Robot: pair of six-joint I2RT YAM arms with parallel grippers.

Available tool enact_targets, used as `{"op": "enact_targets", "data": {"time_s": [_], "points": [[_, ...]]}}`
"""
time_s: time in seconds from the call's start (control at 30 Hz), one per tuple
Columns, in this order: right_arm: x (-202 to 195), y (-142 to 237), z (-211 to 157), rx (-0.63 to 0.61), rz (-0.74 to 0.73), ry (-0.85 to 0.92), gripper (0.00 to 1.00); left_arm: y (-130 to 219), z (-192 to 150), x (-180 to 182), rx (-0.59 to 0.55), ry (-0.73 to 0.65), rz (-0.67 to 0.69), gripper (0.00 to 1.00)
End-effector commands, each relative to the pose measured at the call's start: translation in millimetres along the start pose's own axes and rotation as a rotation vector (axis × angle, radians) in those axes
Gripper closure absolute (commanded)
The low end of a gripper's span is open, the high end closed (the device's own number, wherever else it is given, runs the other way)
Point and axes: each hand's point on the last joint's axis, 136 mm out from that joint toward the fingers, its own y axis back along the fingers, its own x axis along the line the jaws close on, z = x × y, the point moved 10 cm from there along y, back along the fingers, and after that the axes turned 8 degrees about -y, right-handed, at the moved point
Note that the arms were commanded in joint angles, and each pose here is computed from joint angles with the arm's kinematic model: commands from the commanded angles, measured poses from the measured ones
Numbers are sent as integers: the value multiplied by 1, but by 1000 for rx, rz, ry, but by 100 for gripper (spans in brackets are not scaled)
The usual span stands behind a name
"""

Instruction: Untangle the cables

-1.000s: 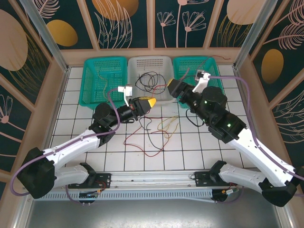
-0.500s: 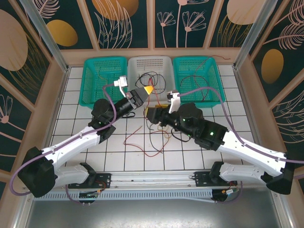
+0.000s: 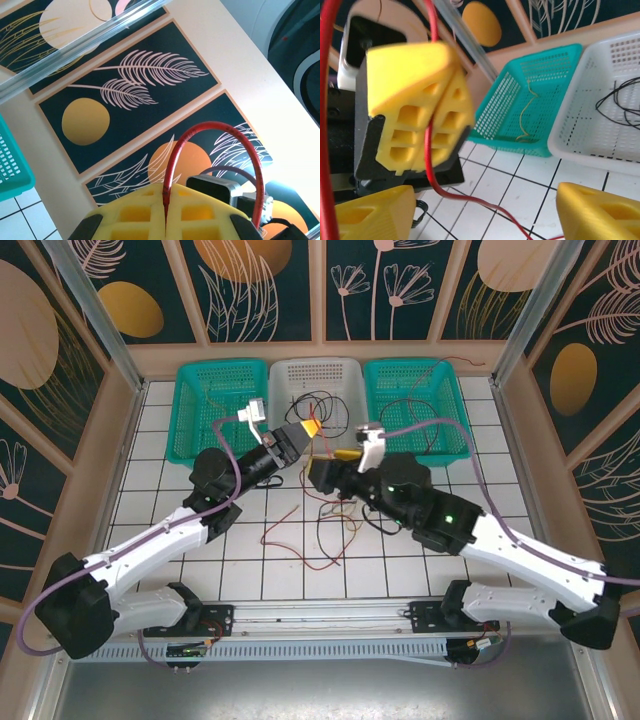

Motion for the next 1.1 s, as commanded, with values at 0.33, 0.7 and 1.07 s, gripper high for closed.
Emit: {"op": "enact_targets", "data": {"time_s": [0.33, 0.7, 1.07], "points": [[-17, 22, -5, -33, 43, -96, 24, 0, 14, -3, -87, -21, 73, 100], [16, -33, 8, -8, 100, 23, 41, 0, 13, -1, -83, 13, 70, 100], [-2, -41, 18, -15, 96, -15, 76, -2, 10, 0, -59, 32, 57, 100]]}}
